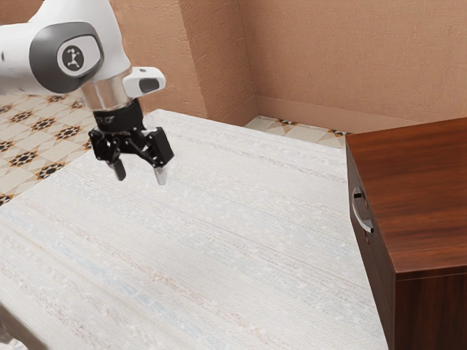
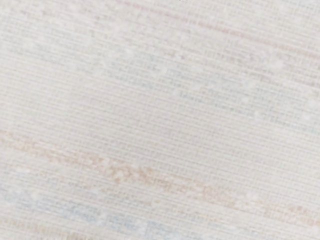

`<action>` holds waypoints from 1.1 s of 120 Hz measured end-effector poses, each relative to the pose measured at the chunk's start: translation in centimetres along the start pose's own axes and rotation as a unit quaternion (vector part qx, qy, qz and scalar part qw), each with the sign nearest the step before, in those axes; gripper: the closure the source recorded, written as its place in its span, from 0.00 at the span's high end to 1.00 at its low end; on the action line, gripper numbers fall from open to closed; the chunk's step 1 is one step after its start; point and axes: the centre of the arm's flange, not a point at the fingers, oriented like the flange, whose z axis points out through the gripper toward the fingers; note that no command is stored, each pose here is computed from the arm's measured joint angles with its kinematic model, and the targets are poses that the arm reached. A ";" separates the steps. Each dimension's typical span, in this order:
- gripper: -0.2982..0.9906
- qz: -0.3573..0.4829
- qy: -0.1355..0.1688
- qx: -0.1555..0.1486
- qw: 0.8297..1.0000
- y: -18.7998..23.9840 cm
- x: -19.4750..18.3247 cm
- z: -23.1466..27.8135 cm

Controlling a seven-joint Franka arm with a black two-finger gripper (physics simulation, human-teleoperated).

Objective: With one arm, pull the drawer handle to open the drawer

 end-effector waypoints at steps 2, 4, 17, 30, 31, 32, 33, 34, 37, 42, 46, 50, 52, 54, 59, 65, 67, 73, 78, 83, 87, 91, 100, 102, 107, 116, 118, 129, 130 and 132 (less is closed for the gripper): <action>0.77 -0.008 0.000 0.000 1.000 -0.7 0.0 0.0; 0.77 -0.015 -0.001 -0.001 1.000 -1.5 0.1 0.0; 0.77 -0.057 -0.003 -0.008 0.998 -5.6 0.1 0.0; 0.77 -0.085 -0.002 -0.017 0.996 -8.1 -0.2 -0.2; 0.77 -0.087 -0.001 -0.018 0.996 -8.2 -0.2 -0.3; 0.77 -0.088 0.001 -0.019 0.996 -8.3 -0.4 -0.6; 0.77 -0.089 0.005 -0.020 0.996 -8.4 -0.5 -1.0; 0.77 -0.090 0.009 -0.021 0.996 -8.5 -0.7 -1.6; 0.77 -0.093 0.023 -0.024 0.995 -8.7 -1.1 -3.1; 0.77 -0.102 0.045 -0.028 0.993 -9.0 -2.2 -5.9; 0.77 -0.113 0.062 -0.034 0.991 -9.0 -3.4 -8.0; 0.77 -0.121 0.070 -0.040 0.989 -8.5 -4.3 -9.3; 0.77 -0.121 0.073 -0.042 0.989 -7.7 -4.6 -9.8; 0.77 -0.117 0.074 -0.044 0.989 -6.5 -4.9 -10.2; 0.77 -0.091 0.077 -0.049 0.992 -1.3 -6.0 -11.2; 0.77 -0.034 0.076 -0.052 0.995 7.9 -8.4 -11.9; 0.77 -0.018 0.074 -0.051 0.996 10.7 -9.3 -11.9; 0.76 0.002 0.067 -0.047 0.997 15.9 -11.3 -11.5; 0.76 -0.008 0.059 -0.041 0.997 17.7 -11.5 -10.7; 0.77 -0.028 0.052 -0.037 0.998 18.3 -11.1 -10.1; 0.77 -0.047 0.047 -0.035 0.997 18.5 -10.4 -9.4; 0.77 -0.064 0.044 -0.034 0.996 18.7 -9.7 -8.8; 0.77 -0.097 0.038 -0.034 0.994 19.4 -8.6 -7.5; 0.77 -0.103 0.038 -0.035 0.993 19.5 -8.5 -7.4; 0.77 -0.120 0.037 -0.036 0.991 19.7 -8.2 -7.2; 0.77 -0.146 0.035 -0.038 0.988 20.1 -7.9 -6.8; 0.77 -0.151 0.034 -0.038 0.987 20.1 -7.8 -6.7; 0.77 -0.177 0.022 -0.035 0.983 21.1 -6.4 -5.0; 0.77 -0.179 0.021 -0.035 0.983 21.2 -6.3 -4.7; 0.77 -0.183 0.018 -0.034 0.982 21.3 -6.0 -4.3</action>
